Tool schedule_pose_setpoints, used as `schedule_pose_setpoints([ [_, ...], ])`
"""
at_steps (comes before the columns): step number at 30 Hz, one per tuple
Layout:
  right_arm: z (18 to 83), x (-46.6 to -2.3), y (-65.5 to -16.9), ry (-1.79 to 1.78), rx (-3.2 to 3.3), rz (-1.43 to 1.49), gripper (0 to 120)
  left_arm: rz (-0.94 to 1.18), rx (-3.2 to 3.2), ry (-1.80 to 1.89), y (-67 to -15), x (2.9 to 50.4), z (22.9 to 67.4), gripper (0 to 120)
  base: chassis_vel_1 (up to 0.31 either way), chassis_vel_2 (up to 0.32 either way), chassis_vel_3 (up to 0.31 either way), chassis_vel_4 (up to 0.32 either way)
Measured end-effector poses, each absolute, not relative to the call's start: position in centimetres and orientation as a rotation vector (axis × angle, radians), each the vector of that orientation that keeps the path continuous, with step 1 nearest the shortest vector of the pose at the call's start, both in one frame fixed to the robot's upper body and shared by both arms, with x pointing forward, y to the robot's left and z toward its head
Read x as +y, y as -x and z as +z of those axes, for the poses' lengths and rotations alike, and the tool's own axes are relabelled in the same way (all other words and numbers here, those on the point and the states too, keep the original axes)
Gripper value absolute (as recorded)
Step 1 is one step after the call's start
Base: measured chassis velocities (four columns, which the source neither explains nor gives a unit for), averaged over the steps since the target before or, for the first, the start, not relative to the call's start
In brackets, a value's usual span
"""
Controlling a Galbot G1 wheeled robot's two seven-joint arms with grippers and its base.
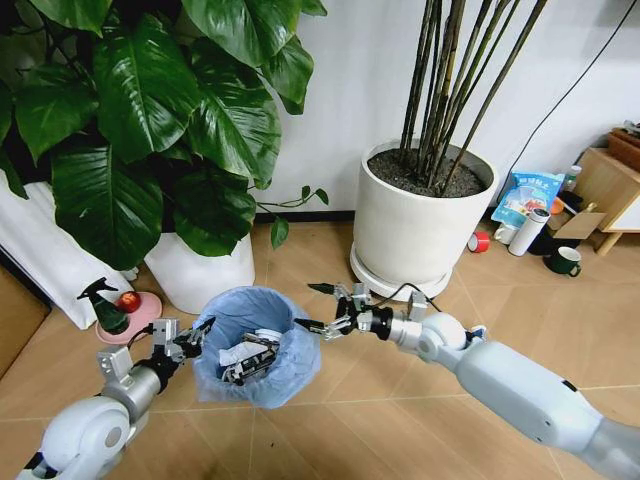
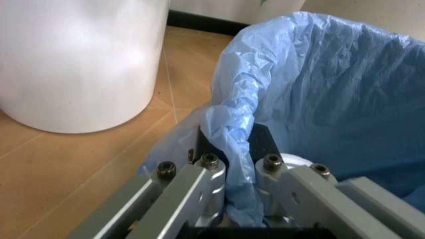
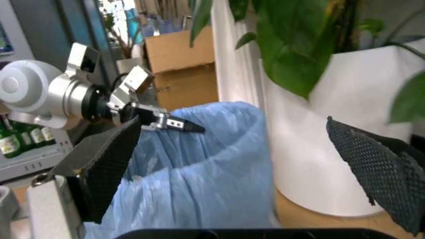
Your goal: Pick up the trash bin and place the garbage on the floor into it.
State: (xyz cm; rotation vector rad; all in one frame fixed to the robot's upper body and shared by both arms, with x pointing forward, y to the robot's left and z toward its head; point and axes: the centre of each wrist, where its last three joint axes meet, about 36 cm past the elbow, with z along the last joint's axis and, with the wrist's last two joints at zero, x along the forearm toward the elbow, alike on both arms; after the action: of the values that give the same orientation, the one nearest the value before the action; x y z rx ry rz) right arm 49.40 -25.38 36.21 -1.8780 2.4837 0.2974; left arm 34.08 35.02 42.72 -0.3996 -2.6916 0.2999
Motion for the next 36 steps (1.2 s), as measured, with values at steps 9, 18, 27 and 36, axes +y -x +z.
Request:
schedule_pose_setpoints([
  [9, 34.5, -32.2, -46.6, 1.573, 2.675, 0.289, 100, 0.323, -2.704, 0.384, -33.9, 35.1, 43.0, 0, 0.000, 0.000, 0.000, 0.000],
  [18, 33.0, -41.3, -41.2, 0.991, 2.981, 0.207, 100, 0.326, -2.710, 0.378, -33.4, 35.2, 43.4, 0, 0.000, 0.000, 0.000, 0.000],
  [27, 29.8, -45.7, -34.3, 0.627, 3.158, 0.069, 100, 0.334, -2.724, 0.376, -33.2, 35.0, 43.7, 0, 0.000, 0.000, 0.000, 0.000],
  [36, 26.6, -47.4, -29.8, 0.320, 3.229, 0.032, 100, 0.358, -2.739, 0.370, -32.8, 34.4, 43.8, 0, 0.000, 0.000, 0.000, 0.000],
])
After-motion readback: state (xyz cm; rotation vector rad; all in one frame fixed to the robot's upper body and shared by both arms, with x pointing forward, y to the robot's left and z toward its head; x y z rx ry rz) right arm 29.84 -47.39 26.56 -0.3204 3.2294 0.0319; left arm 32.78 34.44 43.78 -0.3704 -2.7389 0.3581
